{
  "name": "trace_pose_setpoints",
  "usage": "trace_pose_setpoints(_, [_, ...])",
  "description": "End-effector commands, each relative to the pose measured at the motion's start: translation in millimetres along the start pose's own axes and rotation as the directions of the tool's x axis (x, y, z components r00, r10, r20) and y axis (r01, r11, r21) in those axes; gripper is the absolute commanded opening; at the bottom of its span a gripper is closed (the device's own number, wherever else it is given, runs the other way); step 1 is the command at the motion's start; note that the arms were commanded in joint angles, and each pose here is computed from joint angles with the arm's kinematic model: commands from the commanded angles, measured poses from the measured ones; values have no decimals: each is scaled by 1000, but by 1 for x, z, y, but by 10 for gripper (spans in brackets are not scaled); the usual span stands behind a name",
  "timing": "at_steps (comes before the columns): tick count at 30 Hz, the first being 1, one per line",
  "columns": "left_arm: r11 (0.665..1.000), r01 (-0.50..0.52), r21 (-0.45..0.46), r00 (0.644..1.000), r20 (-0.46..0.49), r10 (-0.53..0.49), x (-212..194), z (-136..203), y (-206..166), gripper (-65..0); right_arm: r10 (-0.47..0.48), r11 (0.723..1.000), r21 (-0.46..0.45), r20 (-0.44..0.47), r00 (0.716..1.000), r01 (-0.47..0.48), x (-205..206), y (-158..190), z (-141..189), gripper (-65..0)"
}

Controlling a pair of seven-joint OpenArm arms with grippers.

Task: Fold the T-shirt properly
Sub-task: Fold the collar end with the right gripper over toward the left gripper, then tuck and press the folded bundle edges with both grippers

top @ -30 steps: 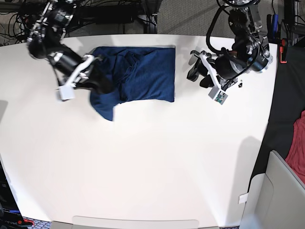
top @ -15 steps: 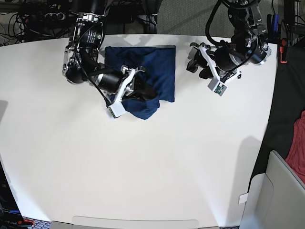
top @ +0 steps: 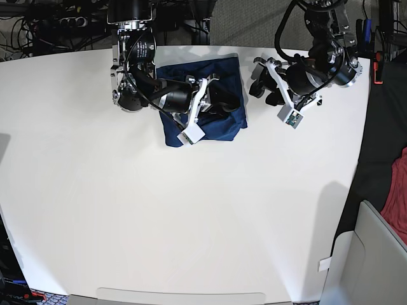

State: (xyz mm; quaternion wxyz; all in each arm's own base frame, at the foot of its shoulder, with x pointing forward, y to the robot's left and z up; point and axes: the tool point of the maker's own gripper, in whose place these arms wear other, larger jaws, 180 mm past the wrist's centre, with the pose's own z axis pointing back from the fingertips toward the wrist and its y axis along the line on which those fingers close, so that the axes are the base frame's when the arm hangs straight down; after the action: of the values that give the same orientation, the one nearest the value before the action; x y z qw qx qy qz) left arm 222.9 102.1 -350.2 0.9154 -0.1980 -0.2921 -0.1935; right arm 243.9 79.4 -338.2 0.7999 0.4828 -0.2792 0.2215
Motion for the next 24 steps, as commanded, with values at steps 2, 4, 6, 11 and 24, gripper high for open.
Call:
trace_pose_setpoints(2, [1000, 17, 3, 999, 30, -17, 9, 4, 1, -395, 31, 999, 28, 63, 998, -33, 21, 9, 1, -519])
trace_pose_setpoints(4, [1000, 17, 3, 999, 30, -17, 9, 4, 1, -395, 37, 999, 27, 64, 997, -39, 23, 10, 1, -519])
trace_pose_setpoints(6, [1000, 17, 3, 999, 30, -17, 9, 4, 1, -395, 62, 998, 22, 81, 995, -64, 30, 13, 5, -518])
trace_pose_setpoints(11, [1000, 17, 4, 999, 32, -18, 10, 4, 1, -395, 165, 986, -38, 68, 984, -163, 42, 17, 14, -381])
trace_pose_setpoints(24, [997, 20, 81, 993, 113, -29, 32, 26, 25, -396, 176, 951, -278, 123, 977, -136, 76, -48, 68, -359])
